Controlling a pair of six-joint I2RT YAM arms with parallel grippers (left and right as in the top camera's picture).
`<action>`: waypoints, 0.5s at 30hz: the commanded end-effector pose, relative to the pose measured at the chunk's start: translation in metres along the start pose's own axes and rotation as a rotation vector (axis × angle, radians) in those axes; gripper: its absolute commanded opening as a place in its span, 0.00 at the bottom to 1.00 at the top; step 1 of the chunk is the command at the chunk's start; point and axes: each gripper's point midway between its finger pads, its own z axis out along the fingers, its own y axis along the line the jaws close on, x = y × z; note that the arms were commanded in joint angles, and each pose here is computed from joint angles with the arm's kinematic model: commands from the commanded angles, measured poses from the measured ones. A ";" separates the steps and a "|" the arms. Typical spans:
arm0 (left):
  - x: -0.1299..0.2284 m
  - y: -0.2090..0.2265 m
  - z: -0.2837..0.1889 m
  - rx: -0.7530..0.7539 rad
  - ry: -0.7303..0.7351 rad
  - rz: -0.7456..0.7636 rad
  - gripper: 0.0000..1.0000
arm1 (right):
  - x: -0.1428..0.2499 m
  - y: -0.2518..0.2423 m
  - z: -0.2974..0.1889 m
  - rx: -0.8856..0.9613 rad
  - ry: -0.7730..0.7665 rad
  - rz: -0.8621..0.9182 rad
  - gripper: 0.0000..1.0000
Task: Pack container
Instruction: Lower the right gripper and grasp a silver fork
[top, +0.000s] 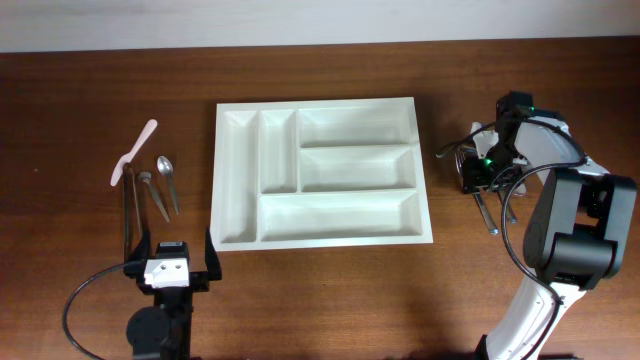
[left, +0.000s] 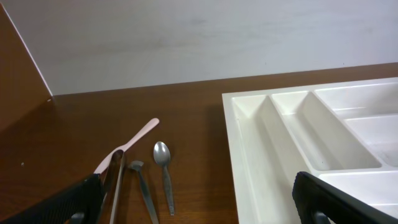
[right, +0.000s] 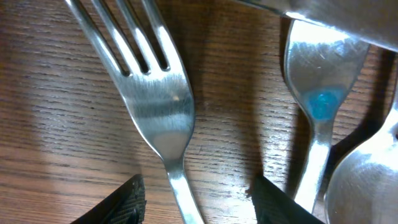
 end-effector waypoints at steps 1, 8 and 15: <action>0.000 -0.003 0.000 0.015 -0.007 0.003 0.99 | 0.004 0.002 0.013 -0.017 0.035 0.006 0.53; 0.000 -0.003 0.000 0.015 -0.006 0.003 0.99 | 0.004 0.002 0.013 -0.017 0.035 0.010 0.31; 0.000 -0.003 0.000 0.015 -0.006 0.003 0.99 | 0.004 0.005 0.013 -0.026 0.033 0.012 0.14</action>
